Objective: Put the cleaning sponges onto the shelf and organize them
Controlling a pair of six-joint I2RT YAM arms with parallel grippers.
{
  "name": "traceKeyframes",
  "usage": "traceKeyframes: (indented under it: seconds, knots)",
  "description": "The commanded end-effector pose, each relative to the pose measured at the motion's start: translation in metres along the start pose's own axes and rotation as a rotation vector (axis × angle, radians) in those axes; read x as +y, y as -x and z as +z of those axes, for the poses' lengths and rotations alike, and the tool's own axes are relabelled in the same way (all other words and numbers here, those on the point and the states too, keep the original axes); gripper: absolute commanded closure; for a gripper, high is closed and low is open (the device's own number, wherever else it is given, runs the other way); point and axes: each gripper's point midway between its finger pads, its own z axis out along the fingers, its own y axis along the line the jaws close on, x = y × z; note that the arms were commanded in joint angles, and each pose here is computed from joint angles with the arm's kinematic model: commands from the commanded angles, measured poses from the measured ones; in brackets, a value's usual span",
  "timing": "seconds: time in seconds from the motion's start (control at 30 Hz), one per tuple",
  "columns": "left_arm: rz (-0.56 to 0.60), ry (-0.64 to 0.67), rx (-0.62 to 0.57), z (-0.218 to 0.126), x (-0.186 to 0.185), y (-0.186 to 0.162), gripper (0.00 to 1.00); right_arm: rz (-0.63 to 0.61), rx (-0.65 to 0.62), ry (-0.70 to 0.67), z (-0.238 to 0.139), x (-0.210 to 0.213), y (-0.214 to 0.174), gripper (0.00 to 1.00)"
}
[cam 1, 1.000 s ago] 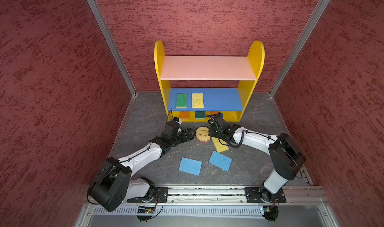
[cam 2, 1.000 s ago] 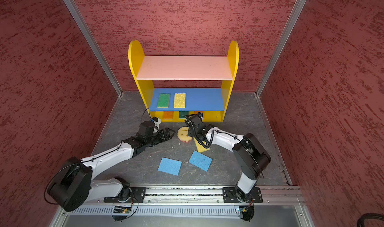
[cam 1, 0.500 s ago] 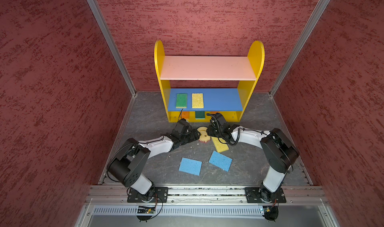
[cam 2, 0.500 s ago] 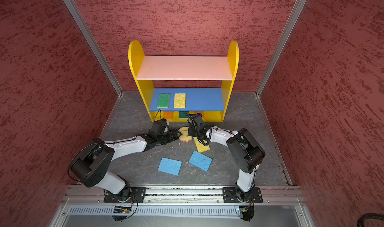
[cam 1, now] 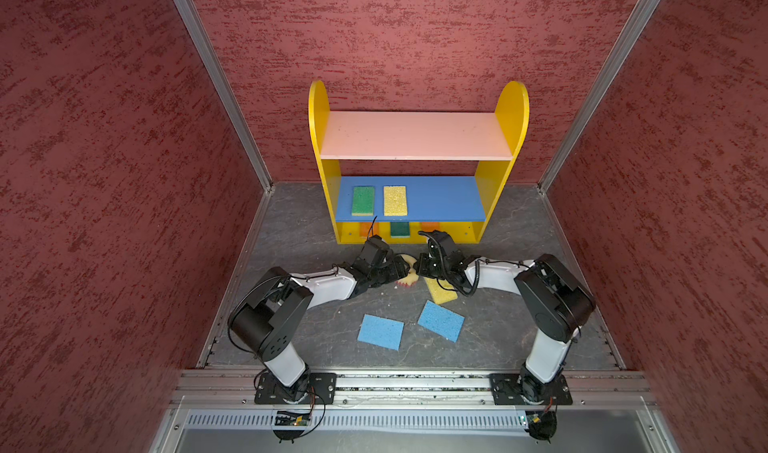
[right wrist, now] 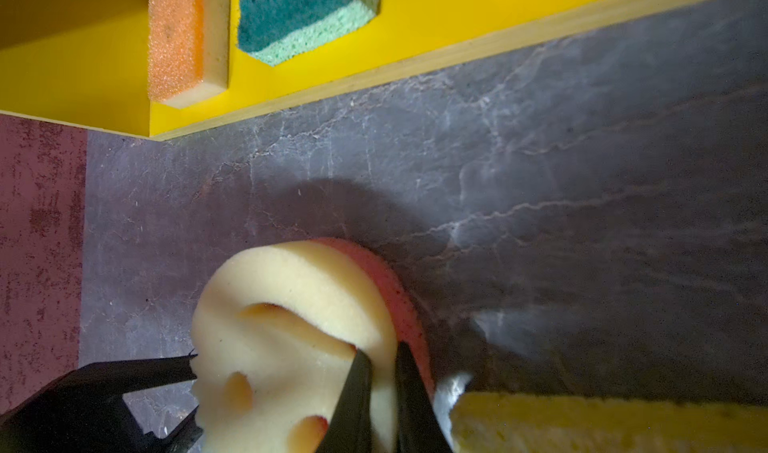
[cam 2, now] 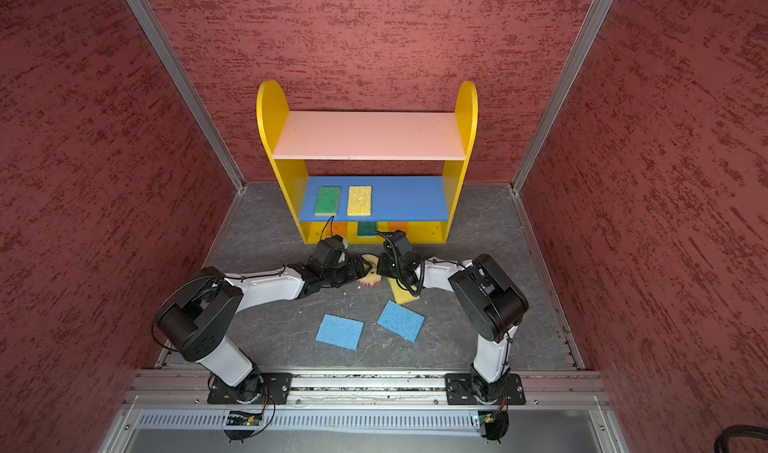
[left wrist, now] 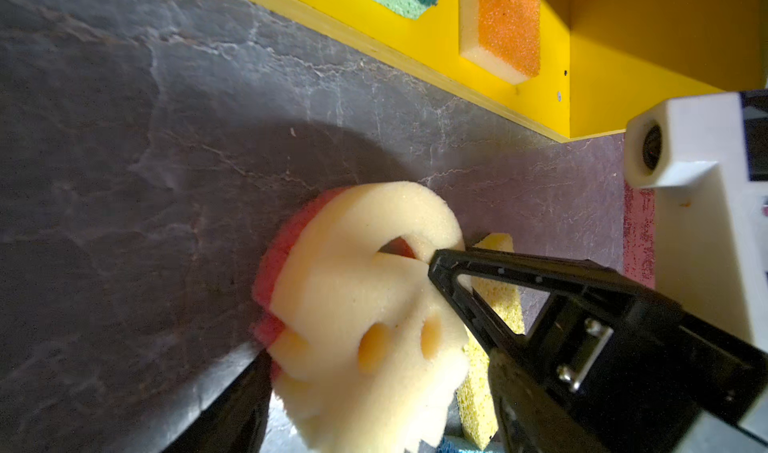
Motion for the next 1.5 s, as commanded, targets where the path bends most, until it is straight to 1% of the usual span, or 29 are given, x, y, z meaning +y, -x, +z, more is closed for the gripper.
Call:
traceKeyframes:
  seconds: [0.0,0.1,0.17,0.43,0.53,0.63,0.77,0.87,0.93,1.1,1.2,1.37,1.47]
  knots:
    - [0.015,-0.053,-0.047,-0.015,-0.020,0.009,0.17,0.016,0.026,0.018,-0.002,0.001,-0.008,0.95]
    - [0.022,-0.062,-0.077,-0.032,-0.025,0.014,0.12,0.011,0.015,0.052,-0.010,0.011,-0.004,1.00]
    - [0.019,-0.065,-0.092,-0.043,-0.025,0.015,0.09,0.009,-0.003,0.086,-0.017,0.019,0.001,1.00]
    - [-0.073,-0.146,-0.151,-0.092,-0.015,0.025,0.00,-0.023,-0.066,0.162,-0.054,0.044,0.013,1.00]
    - [-0.092,-0.138,-0.161,-0.107,-0.007,0.029,0.00,-0.033,-0.089,0.194,-0.070,0.052,0.015,1.00]
    - [-0.096,-0.171,-0.155,-0.118,-0.010,0.029,0.00,-0.052,-0.096,0.225,-0.083,0.060,0.015,1.00]
    - [-0.083,-0.279,-0.114,-0.125,-0.030,0.025,0.00,-0.084,-0.083,0.240,-0.093,0.066,0.010,1.00]
    - [-0.101,-0.341,-0.094,-0.124,-0.040,0.024,0.00,-0.104,-0.109,0.262,-0.108,0.074,0.011,1.00]
    - [-0.120,-0.370,-0.088,-0.122,-0.043,0.024,0.00,-0.103,-0.111,0.244,-0.111,0.074,0.010,1.00]
    - [-0.127,-0.438,-0.064,-0.116,-0.058,0.026,0.01,-0.120,-0.106,0.256,-0.114,0.083,0.005,1.00]
    - [-0.112,-0.467,-0.047,-0.112,-0.069,0.025,0.09,-0.126,-0.087,0.250,-0.111,0.085,-0.001,1.00]
    - [-0.082,-0.497,-0.030,-0.110,-0.084,0.020,0.42,-0.108,-0.100,0.250,-0.112,0.084,-0.001,1.00]
    - [-0.088,-0.491,-0.026,-0.109,-0.083,0.019,0.55,-0.085,-0.136,0.236,-0.119,0.081,0.004,1.00]
